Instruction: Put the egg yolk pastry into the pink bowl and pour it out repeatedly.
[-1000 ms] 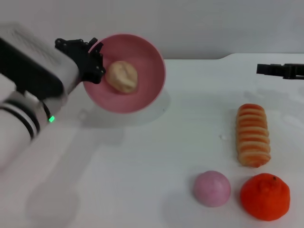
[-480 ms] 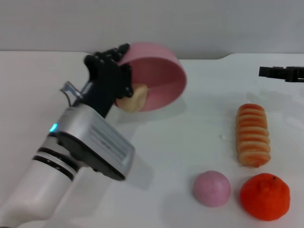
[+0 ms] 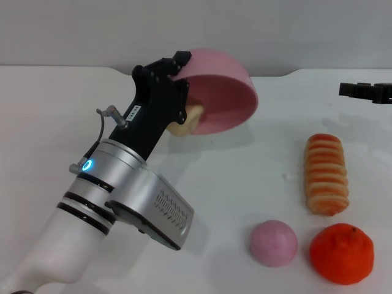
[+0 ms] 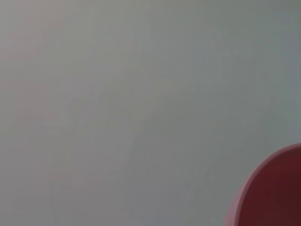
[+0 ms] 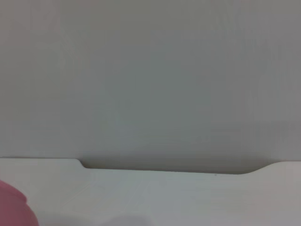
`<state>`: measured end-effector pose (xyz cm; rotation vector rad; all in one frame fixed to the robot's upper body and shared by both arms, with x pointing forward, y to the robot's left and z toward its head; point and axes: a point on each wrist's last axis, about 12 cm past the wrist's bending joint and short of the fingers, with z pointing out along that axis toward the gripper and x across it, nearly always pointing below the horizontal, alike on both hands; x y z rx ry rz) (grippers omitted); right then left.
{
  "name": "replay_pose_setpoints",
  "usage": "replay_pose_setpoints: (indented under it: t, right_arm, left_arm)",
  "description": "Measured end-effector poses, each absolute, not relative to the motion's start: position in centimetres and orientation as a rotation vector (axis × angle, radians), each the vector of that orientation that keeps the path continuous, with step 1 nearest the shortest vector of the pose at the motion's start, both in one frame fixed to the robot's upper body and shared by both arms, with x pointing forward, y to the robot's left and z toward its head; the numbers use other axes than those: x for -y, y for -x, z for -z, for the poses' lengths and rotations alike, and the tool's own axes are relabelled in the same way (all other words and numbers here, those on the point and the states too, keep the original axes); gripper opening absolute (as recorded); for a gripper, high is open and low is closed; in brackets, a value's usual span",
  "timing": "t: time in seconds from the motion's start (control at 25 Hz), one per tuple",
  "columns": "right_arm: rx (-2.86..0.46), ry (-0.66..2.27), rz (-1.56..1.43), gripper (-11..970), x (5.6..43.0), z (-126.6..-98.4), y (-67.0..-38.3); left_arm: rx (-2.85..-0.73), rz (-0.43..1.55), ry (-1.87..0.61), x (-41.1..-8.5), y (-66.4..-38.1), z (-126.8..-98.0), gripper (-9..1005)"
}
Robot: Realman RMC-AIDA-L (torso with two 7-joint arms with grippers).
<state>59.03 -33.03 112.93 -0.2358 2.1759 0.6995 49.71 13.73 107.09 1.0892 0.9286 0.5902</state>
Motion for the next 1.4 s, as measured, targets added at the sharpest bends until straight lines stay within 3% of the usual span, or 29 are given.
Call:
replay_pose_setpoints:
  t: [0.92, 1.12, 1.28, 1.4]
  right_arm:
    - [-2.183, 0.189, -0.744, 645, 32.9, -111.9, -58.8]
    - [-2.183, 0.224, -0.746, 653, 32.4, -111.9, -58.9]
    - [-2.172, 0.325, -0.736, 659, 31.3, -111.9, -59.3]
    - [-2.168, 0.460, -0.727, 664, 29.5, -112.1, -59.8]
  left_arm:
    - [-0.727, -0.926, -1.244, -14.2, -50.6, -107.1, -2]
    - [-0.995, -0.783, -1.014, -14.8, -51.7, -108.2, -1]
    - [-1.312, -0.574, -0.719, -16.1, -53.8, -110.1, -1]
    - [-1.518, -0.384, -0.634, -17.4, -55.6, -110.9, -2]
